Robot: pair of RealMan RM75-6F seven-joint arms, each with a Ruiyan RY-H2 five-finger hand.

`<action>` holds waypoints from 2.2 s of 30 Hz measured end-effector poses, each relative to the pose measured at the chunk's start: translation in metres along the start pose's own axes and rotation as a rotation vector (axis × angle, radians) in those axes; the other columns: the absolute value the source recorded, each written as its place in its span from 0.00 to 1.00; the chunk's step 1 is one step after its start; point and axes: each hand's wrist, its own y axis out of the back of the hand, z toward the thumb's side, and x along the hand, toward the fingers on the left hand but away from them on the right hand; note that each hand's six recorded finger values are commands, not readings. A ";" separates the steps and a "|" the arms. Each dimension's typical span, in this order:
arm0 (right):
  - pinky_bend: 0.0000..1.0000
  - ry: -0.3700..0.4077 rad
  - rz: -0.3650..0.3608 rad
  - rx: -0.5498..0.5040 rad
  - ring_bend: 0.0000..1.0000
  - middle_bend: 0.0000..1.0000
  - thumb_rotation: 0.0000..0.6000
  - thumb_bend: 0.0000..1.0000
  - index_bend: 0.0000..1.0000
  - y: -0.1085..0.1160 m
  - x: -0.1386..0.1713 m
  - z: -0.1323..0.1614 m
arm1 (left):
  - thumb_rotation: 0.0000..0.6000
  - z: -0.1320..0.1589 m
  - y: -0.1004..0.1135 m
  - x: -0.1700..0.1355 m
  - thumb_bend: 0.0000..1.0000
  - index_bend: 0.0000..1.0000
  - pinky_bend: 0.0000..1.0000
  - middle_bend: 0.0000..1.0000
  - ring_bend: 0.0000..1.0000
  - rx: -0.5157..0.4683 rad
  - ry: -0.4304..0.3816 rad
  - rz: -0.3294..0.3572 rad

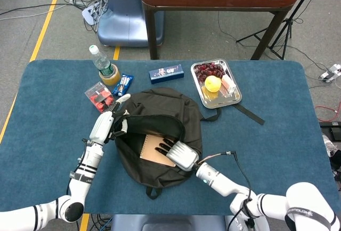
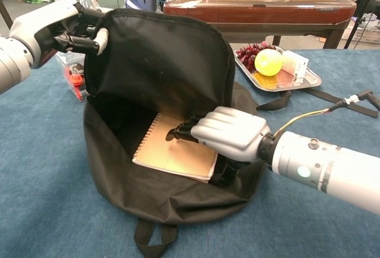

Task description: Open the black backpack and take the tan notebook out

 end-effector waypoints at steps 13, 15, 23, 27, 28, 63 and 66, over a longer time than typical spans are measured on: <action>0.22 0.039 -0.077 0.072 0.12 0.25 1.00 0.41 0.23 0.003 -0.020 0.003 | 1.00 -0.003 0.005 -0.002 0.64 0.58 0.08 0.10 0.07 -0.014 0.007 0.000; 0.22 0.047 -0.090 0.076 0.13 0.27 1.00 0.46 0.25 0.004 -0.023 0.004 | 1.00 -0.003 0.006 -0.002 0.64 0.57 0.08 0.10 0.07 -0.018 0.009 0.001; 0.22 0.075 -0.144 0.089 0.18 0.33 1.00 0.52 0.41 0.010 -0.032 0.008 | 1.00 -0.004 0.008 -0.002 0.64 0.57 0.08 0.10 0.07 -0.027 0.013 -0.001; 0.22 0.081 -0.165 0.095 0.21 0.36 1.00 0.53 0.58 0.013 -0.034 0.007 | 1.00 -0.004 0.007 -0.002 0.64 0.57 0.08 0.10 0.07 -0.033 0.013 -0.002; 0.22 0.082 -0.169 0.096 0.22 0.38 1.00 0.54 0.62 0.014 -0.035 0.006 | 1.00 -0.004 0.007 -0.001 0.64 0.57 0.08 0.10 0.07 -0.034 0.013 -0.003; 0.48 0.218 -0.610 0.002 0.56 0.67 1.00 0.58 1.00 0.107 0.002 0.027 | 1.00 -0.017 0.001 0.019 0.64 0.55 0.08 0.10 0.05 -0.022 0.075 -0.025; 0.49 0.226 -0.646 0.008 0.57 0.67 1.00 0.58 1.00 0.117 0.009 0.027 | 1.00 -0.018 0.000 0.019 0.64 0.55 0.08 0.10 0.05 -0.022 0.079 -0.031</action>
